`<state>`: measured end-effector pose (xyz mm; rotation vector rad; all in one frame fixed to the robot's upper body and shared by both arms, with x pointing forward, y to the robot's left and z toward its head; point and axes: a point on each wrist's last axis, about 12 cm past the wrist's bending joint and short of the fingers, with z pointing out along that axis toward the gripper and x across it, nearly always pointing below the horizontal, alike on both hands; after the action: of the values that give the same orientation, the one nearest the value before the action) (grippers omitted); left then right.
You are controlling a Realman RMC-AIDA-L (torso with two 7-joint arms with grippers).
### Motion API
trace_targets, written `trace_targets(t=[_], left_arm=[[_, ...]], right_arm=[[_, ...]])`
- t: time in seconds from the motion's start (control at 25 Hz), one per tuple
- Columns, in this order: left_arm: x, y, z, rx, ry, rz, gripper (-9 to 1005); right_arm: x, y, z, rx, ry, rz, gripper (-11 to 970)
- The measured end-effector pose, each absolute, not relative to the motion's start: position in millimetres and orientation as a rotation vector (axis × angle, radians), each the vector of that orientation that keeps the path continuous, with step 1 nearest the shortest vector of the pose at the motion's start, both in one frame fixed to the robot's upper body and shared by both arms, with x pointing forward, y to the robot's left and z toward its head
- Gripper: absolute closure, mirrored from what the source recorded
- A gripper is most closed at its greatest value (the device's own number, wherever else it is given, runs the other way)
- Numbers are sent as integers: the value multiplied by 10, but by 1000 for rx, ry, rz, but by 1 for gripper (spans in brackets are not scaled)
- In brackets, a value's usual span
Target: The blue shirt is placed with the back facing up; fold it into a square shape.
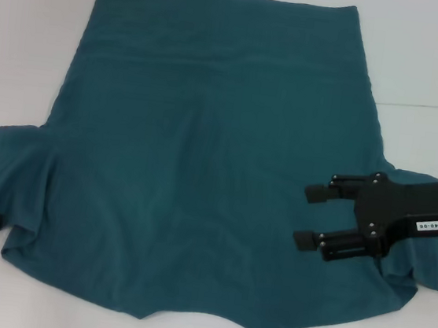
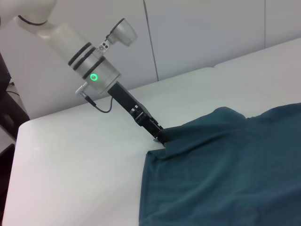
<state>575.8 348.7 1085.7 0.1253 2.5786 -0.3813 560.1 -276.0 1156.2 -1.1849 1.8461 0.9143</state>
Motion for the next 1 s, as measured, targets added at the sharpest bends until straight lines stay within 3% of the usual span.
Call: trace_targets(t=[0.36, 0.56, 0.72, 1.0], left_arm=[[5775, 3464, 10871, 134, 2580, -380, 541], [5787, 3461, 10878, 134, 2576, -376, 751], [5798, 3464, 10888, 131, 2570, -376, 975], [5815, 3481, 10932, 130, 2559, -378, 994]], right_arm=[[5603, -2736, 11553, -1188, 1843, 929, 81], [5599, -2732, 11555, -1188, 1843, 936, 81], [5599, -2732, 11556, -1188, 1843, 937, 82], [5599, -2738, 11565, -1176, 1832, 941, 83]])
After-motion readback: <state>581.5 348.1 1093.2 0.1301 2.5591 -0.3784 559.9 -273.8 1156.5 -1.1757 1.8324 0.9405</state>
